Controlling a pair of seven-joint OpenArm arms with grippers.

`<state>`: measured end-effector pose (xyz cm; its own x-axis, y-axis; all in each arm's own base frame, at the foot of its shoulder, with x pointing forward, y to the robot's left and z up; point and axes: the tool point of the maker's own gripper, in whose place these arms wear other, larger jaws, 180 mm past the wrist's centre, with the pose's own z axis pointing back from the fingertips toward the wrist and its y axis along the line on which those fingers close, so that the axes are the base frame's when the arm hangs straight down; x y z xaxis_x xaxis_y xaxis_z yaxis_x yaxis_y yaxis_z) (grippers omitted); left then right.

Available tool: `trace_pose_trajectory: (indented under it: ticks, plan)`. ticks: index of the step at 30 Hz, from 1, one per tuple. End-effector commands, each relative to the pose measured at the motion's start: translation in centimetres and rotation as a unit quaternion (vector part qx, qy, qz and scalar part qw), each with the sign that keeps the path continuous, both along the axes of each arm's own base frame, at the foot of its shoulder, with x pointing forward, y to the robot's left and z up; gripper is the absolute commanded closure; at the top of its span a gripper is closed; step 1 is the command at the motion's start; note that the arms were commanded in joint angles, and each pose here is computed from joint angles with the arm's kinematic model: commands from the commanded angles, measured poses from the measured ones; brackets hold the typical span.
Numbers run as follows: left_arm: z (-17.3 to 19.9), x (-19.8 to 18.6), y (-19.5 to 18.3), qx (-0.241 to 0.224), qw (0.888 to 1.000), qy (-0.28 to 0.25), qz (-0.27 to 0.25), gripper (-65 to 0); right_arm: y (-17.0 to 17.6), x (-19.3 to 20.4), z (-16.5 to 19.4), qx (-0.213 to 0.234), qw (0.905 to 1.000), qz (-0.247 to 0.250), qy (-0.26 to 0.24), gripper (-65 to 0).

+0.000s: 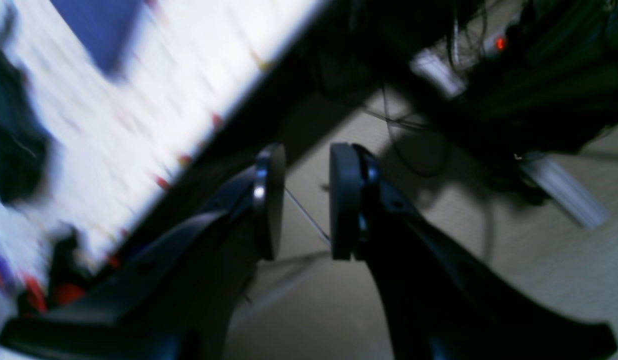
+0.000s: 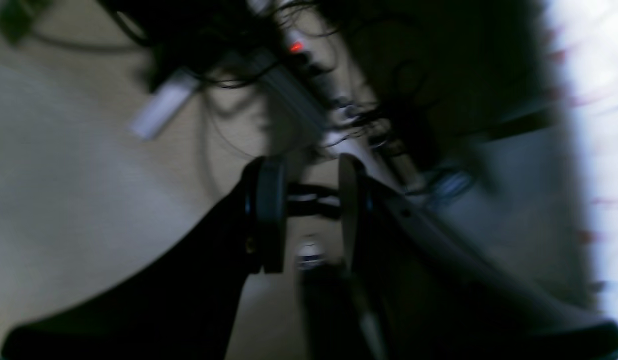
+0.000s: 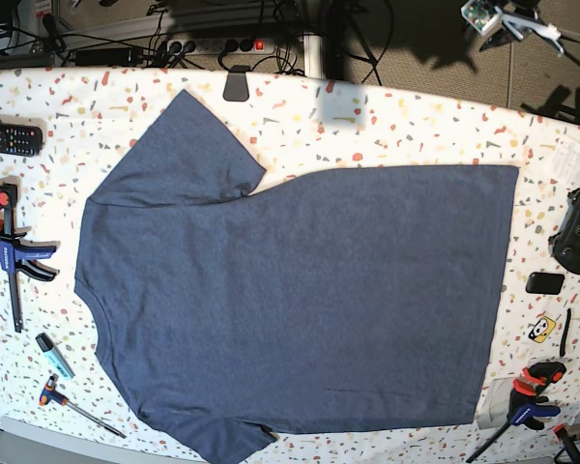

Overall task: Fold the T-shirt properly
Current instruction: 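Move both arms from rest toward the shirt's shoulders, then grasp the shirt's shoulder edges with left and right grippers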

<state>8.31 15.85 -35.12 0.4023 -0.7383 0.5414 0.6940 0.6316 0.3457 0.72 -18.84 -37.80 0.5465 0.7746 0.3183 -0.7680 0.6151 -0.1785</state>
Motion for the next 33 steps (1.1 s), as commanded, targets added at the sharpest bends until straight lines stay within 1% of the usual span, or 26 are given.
trace_pose_trajectory:
  ticks: [1,3,4,7,10,13,16,20,24,28,31,33]
  plan:
    - [1.5,0.8,-0.4,-0.001,1.000,-0.023,-0.014,-15.7,0.3,0.7,1.0,-0.003,0.9998,0.007,-0.016,-17.9]
    - [3.1,2.3,-0.8,0.000,0.998,-0.056,-0.034,-15.8,0.0,2.4,2.4,-0.023,0.9984,0.005,-0.052,-17.9]
    - [3.6,3.2,-0.9,0.002,0.997,-0.070,-0.040,-16.1,-0.4,3.5,3.1,-0.036,0.9964,-0.005,-0.077,-17.9]
    - [4.5,5.9,-0.4,0.016,0.993,-0.108,-0.043,-18.2,-1.0,5.4,4.2,-0.059,0.9910,-0.003,-0.120,-17.9]
    - [5.6,8.6,-0.3,0.039,0.987,-0.148,-0.056,-19.0,-1.1,6.8,4.5,-0.063,0.9876,-0.002,-0.143,-18.0]
    - [6.1,10.3,-1.5,0.035,0.983,-0.166,-0.076,-22.7,-1.2,8.1,4.8,-0.066,0.9848,-0.005,-0.161,-18.0]
    - [4.6,11.0,-2.6,0.046,0.981,-0.162,-0.098,-23.2,-1.3,9.4,5.2,-0.069,0.9813,-0.007,-0.180,-18.0]
    - [-0.3,12.4,-2.6,0.084,0.981,-0.127,-0.121,-23.2,-1.3,11.1,5.7,-0.068,0.9763,-0.009,-0.205,-18.0]
    - [-3.3,15.3,-1.2,0.121,0.981,-0.109,-0.103,-23.2,-1.3,12.2,6.1,-0.068,0.9729,-0.011,-0.221,-18.0]
    - [-5.0,17.6,0.3,0.132,0.982,-0.097,-0.090,-23.2,-1.4,12.3,6.2,-0.070,0.9724,-0.011,-0.222,-18.0]
    - [-6.0,18.2,1.9,0.147,0.982,-0.084,-0.087,-23.2,-1.9,12.4,6.2,-0.087,0.9704,-0.013,-0.225,-18.0]
    - [-6.2,18.1,3.4,0.164,0.979,-0.077,-0.093,-23.2,-2.4,12.7,6.6,-0.099,0.9659,-0.021,-0.238,-18.0]
